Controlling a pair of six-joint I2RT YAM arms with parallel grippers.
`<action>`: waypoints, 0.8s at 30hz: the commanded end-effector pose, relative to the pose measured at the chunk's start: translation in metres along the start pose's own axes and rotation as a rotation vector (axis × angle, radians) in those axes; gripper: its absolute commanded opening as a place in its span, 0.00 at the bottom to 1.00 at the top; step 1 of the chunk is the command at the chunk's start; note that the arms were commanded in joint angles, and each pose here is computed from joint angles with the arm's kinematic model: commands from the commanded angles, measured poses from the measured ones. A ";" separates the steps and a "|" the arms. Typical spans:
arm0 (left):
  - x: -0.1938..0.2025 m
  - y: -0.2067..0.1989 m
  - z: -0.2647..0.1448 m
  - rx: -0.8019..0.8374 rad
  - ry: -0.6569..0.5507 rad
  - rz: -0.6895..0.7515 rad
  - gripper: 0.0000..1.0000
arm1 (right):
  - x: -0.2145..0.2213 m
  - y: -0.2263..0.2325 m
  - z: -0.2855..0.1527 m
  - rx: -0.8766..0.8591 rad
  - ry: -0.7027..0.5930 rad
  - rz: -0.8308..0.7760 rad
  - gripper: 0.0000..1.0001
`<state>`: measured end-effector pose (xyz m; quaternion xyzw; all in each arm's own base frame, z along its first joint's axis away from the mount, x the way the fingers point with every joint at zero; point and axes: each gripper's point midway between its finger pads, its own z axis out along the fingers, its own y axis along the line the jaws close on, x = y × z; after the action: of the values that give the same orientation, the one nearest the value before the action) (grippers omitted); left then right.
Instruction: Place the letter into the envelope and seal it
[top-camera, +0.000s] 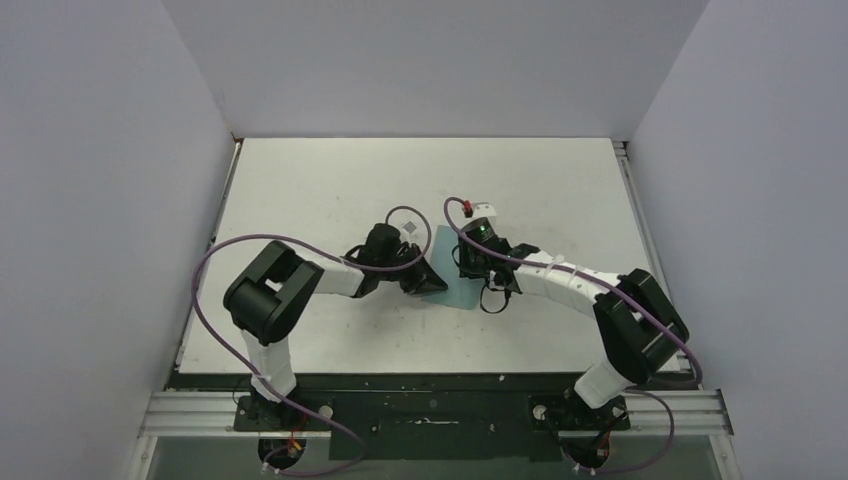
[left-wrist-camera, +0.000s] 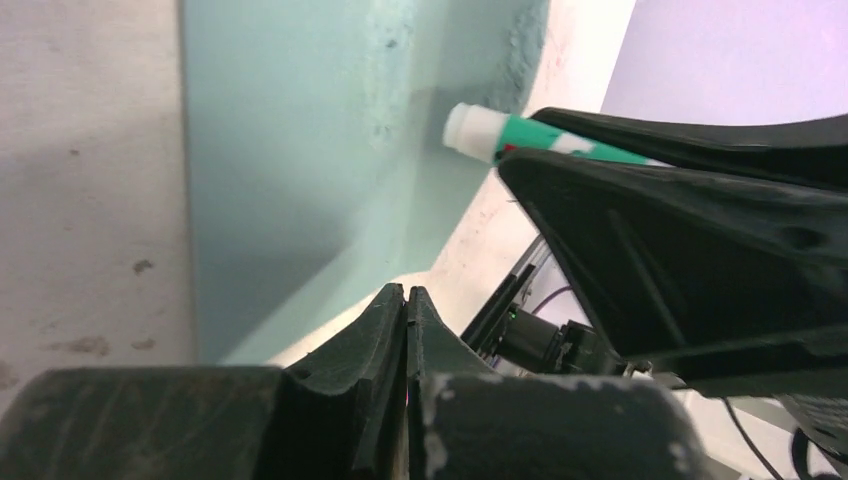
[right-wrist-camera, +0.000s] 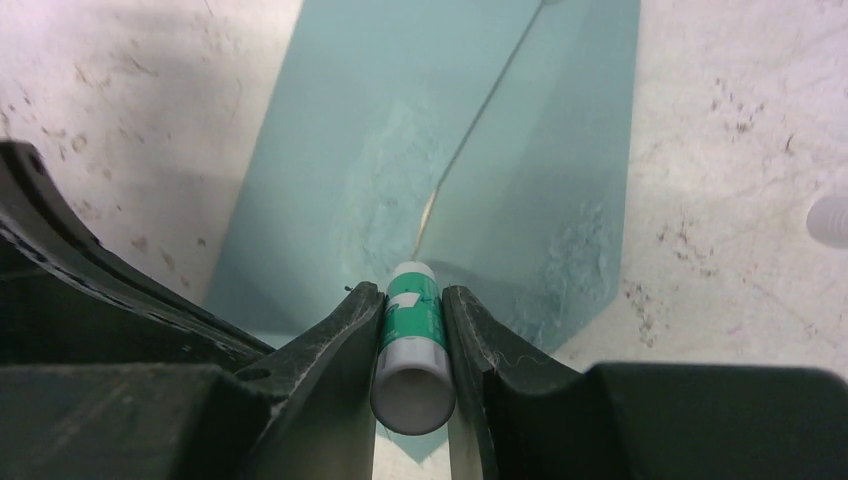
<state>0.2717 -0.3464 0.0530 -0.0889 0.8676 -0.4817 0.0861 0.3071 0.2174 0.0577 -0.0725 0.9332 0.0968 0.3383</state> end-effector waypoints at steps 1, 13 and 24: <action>-0.019 -0.002 0.006 0.058 -0.097 -0.011 0.00 | -0.041 0.018 0.006 0.008 -0.134 0.009 0.05; -0.002 0.086 0.007 -0.253 -0.063 -0.128 0.00 | -0.022 0.022 0.030 0.110 -0.141 -0.072 0.05; 0.009 0.114 -0.003 -0.284 -0.025 -0.196 0.00 | -0.030 -0.004 0.057 0.214 -0.141 -0.013 0.05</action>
<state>0.2820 -0.3271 0.0139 -0.1461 0.8760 -0.4525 0.0811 0.3442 0.2417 0.0397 -0.0675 0.9115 0.0242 0.4050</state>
